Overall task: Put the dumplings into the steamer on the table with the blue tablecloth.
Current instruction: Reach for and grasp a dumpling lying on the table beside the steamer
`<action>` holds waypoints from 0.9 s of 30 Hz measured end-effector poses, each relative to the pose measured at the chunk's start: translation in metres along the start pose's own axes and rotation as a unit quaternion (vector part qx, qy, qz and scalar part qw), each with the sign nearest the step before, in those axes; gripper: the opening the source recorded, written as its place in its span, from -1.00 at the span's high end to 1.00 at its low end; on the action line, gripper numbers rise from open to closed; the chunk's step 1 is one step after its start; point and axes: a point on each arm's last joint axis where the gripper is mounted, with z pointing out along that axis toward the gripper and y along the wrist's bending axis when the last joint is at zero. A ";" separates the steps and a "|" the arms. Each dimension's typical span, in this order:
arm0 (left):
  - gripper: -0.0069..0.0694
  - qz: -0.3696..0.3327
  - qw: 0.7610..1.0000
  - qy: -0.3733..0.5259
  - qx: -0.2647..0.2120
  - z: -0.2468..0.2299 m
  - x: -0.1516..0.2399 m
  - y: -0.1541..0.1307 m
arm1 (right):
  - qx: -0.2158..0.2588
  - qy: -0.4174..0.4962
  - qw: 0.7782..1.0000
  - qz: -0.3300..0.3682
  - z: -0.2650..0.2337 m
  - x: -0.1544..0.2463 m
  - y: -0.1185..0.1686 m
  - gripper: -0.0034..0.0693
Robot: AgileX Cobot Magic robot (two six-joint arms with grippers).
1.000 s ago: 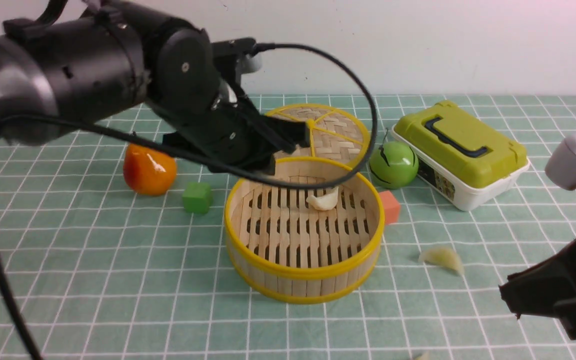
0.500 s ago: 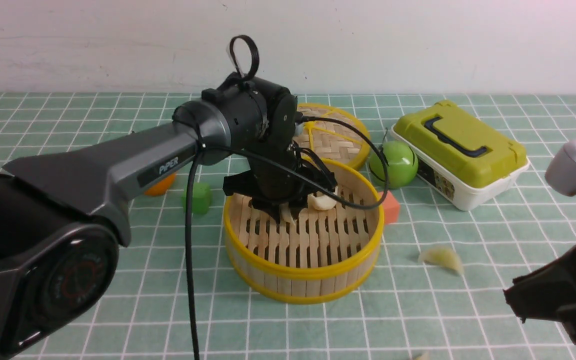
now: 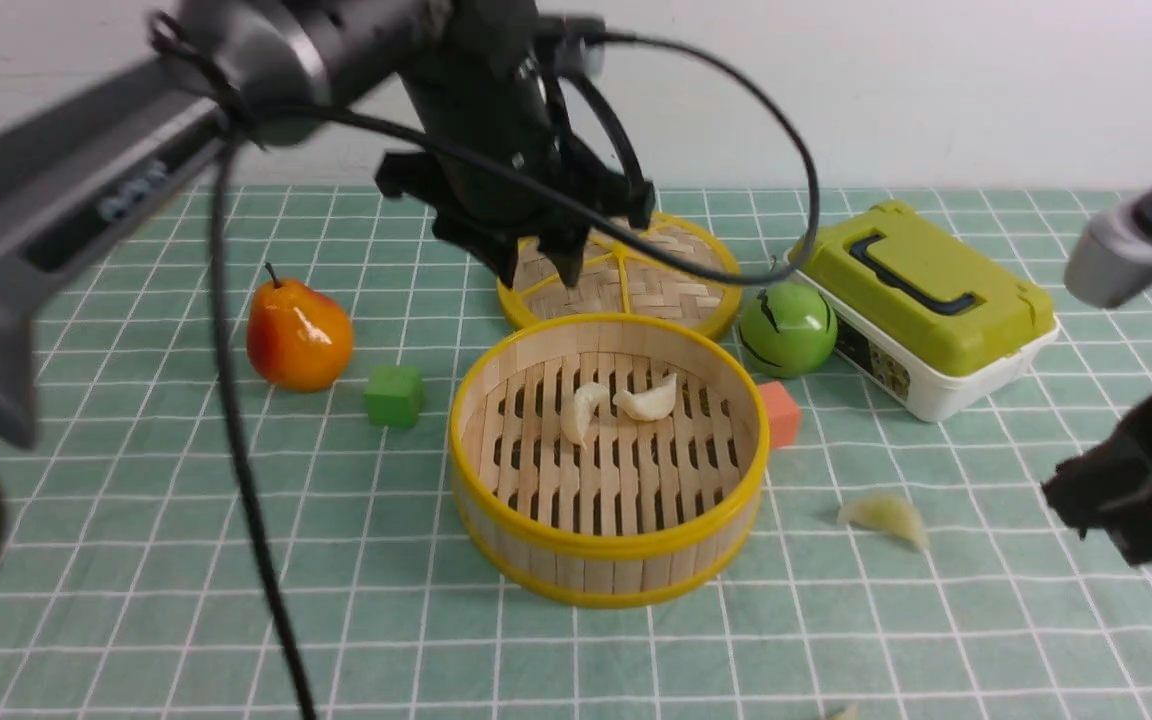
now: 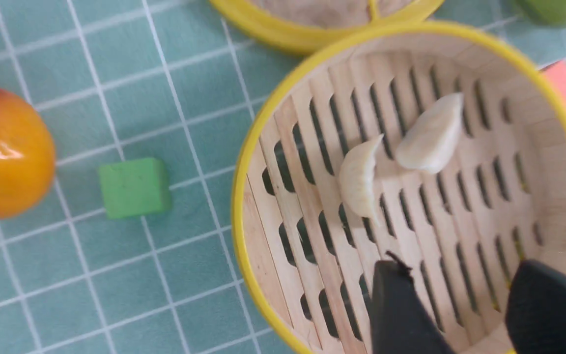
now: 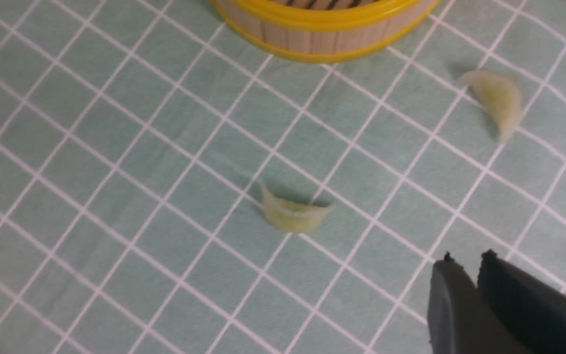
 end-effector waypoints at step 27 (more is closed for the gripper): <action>0.86 -0.019 0.993 0.106 0.040 -0.090 0.233 0.049 | 0.046 0.118 0.984 -0.124 0.222 -0.034 -0.098 -0.63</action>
